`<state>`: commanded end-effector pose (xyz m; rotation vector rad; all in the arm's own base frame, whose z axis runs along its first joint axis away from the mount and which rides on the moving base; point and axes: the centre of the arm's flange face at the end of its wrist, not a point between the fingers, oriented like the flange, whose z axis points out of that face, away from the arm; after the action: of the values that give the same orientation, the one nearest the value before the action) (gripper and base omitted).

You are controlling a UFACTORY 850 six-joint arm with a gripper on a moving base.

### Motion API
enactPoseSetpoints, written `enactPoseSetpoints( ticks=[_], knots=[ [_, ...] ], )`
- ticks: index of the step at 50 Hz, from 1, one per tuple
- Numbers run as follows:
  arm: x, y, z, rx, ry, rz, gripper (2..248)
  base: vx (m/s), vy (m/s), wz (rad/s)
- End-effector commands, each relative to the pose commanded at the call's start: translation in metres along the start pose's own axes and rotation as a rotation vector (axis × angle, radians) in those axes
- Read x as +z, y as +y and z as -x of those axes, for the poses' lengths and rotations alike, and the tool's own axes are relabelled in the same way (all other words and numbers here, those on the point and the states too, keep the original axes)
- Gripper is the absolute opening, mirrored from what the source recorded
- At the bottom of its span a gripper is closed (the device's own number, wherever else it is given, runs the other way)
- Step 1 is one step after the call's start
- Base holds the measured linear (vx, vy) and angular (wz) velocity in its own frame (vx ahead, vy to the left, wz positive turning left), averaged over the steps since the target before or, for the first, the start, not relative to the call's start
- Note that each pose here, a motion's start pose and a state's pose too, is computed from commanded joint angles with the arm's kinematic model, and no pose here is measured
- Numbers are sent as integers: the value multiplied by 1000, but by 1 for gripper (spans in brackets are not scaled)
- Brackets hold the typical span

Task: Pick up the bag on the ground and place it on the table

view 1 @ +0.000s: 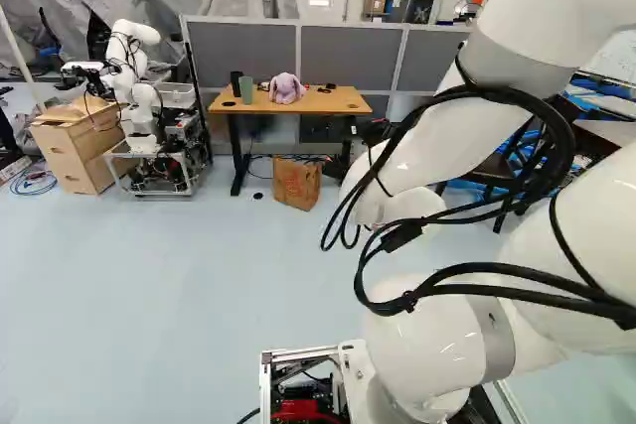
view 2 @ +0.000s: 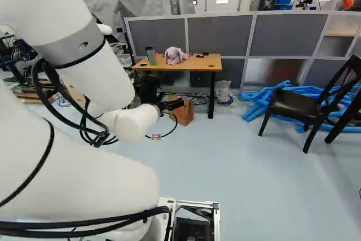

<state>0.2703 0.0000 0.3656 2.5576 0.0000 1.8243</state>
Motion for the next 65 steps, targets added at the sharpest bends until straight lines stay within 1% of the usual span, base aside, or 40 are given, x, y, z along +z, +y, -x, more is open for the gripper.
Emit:
enactPoseSetpoints(
  ticks=[49,65],
  knots=[
    [0,0,0,0,0,0,247,93,1,-9],
    [0,0,0,0,0,0,247,124,3,-12]
  ],
)
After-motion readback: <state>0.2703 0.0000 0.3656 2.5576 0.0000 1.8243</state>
